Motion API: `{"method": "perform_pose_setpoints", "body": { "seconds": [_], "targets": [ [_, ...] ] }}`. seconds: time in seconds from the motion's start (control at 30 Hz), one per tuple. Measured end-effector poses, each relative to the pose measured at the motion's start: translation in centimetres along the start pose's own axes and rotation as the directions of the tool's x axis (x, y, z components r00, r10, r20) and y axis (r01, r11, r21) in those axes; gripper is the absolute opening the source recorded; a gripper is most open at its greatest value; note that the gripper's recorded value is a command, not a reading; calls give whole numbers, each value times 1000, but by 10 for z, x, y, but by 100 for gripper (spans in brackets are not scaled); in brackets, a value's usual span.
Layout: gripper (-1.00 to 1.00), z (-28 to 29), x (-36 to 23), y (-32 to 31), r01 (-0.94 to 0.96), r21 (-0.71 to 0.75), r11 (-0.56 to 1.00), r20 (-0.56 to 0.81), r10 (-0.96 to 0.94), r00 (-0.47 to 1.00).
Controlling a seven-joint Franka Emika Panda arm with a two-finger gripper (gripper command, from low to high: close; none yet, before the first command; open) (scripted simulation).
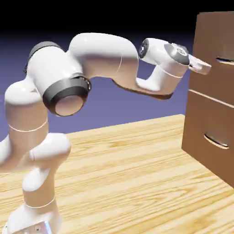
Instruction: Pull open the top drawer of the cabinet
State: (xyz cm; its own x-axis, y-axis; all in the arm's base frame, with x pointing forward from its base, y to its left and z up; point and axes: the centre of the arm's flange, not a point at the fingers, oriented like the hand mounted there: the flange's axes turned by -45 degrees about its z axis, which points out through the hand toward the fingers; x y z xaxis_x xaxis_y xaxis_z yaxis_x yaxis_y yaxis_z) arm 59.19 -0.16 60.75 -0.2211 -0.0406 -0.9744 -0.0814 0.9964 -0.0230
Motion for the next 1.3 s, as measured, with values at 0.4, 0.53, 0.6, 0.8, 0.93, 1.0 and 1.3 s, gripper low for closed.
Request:
{"method": "perform_pose_setpoints", "body": {
  "seconds": [0.4,0.53,0.6,0.8,0.93,1.0,1.3],
  "targets": [
    [0,63,8,2,820,143,553,13,-830,558],
    [0,79,5,5,951,197,238,-32,-968,249],
    [0,86,2,7,974,219,65,-65,-995,81],
    [0,114,-9,4,973,227,29,-73,-996,47],
    [-100,136,-10,4,974,224,22,-73,-997,40],
    [-100,136,-10,4,974,224,22,-73,-997,40],
    [-100,90,0,7,974,224,24,-74,-996,41]
  ]
}}
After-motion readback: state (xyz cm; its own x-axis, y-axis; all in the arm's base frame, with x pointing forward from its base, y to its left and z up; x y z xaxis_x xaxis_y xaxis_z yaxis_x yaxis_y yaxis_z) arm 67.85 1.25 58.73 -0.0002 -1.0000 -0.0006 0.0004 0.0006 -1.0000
